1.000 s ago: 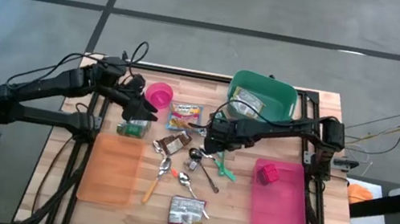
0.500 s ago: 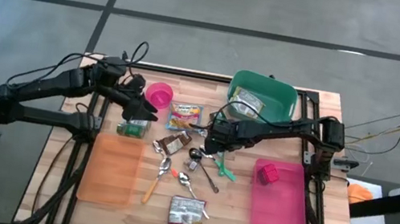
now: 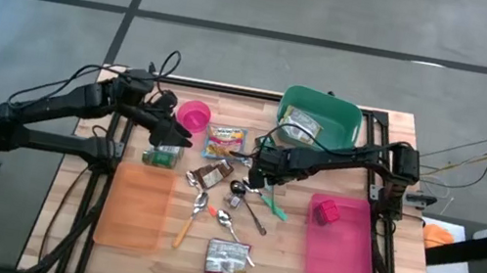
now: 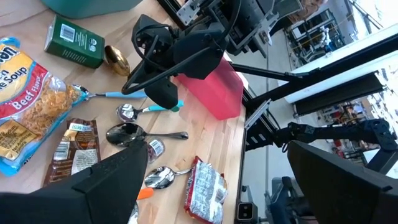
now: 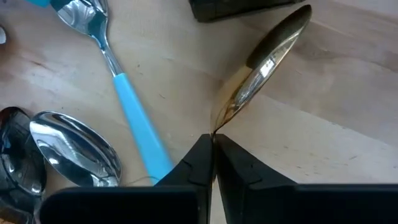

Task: Pick & Place Food Item
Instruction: Put the green spoon into the orange bin

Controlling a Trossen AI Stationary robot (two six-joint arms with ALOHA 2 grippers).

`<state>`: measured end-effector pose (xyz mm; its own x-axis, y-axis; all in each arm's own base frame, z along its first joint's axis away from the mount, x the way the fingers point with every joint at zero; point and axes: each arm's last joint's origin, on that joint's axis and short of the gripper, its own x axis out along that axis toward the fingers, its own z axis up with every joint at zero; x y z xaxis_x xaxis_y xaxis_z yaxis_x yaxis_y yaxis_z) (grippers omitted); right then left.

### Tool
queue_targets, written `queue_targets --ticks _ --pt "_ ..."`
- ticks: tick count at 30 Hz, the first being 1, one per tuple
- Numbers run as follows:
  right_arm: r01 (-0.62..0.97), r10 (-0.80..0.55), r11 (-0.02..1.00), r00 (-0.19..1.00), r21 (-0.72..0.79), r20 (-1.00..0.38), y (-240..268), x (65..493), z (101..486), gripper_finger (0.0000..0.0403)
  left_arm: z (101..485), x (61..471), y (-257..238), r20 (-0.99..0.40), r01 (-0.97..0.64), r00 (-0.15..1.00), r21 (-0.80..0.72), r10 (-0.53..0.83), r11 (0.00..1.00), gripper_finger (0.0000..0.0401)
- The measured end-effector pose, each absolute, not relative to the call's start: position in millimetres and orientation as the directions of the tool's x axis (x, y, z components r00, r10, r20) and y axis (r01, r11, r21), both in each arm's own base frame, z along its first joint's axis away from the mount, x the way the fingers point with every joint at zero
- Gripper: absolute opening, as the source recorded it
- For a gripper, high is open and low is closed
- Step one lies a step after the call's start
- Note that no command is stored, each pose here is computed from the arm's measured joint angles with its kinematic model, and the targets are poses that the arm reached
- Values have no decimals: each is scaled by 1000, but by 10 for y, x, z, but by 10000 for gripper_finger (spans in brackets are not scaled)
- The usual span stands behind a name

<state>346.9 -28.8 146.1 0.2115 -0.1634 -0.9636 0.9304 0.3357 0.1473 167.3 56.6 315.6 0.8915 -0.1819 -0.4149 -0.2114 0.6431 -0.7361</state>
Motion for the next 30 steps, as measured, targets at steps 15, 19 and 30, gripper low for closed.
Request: queue_targets --ticks 15,19,30 --pt "861 -212 427 393 278 -895 -279 3629 2040 8 3156 1675 565 -415 -212 892 -738 -182 641 390" --pt "793 -241 511 503 331 -830 -278 3746 2358 8 3162 1679 567 -409 -207 894 -738 -181 643 390" --pt "560 -265 672 793 484 -549 -294 4041 3166 8 3237 1738 570 -329 -136 929 -728 -168 672 391"
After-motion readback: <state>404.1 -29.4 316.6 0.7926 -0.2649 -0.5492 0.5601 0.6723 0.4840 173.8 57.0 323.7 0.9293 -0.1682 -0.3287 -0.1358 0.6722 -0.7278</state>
